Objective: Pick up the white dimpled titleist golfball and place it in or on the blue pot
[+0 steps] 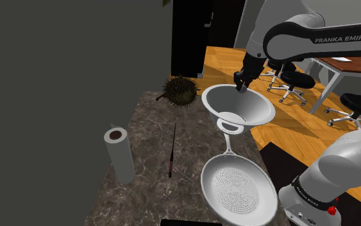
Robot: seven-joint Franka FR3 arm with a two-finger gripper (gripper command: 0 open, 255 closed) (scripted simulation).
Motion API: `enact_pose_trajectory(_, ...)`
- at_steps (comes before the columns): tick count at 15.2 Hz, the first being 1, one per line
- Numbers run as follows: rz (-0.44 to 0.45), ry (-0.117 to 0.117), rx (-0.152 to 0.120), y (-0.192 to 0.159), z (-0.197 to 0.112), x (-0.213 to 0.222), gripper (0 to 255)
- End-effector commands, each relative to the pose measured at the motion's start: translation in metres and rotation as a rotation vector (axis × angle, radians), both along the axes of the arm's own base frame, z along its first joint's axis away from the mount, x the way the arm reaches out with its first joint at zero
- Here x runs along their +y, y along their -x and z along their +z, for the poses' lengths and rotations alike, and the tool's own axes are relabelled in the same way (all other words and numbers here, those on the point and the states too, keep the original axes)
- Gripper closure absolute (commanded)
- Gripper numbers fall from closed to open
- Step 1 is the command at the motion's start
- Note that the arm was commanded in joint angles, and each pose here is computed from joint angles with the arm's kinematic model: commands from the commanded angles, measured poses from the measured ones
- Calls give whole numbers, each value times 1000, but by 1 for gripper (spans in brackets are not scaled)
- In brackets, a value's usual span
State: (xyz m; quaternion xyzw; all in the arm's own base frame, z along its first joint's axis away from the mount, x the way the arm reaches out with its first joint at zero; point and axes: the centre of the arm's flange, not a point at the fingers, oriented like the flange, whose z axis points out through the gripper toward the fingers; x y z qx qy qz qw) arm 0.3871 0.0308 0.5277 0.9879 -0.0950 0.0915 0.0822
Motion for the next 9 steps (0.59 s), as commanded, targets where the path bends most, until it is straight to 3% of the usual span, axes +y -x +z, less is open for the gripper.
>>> enact_pose_trajectory(1,0,0,0,-1,-11,1,255)
enact_pose_trajectory(9,0,0,0,-1,-48,1,255)
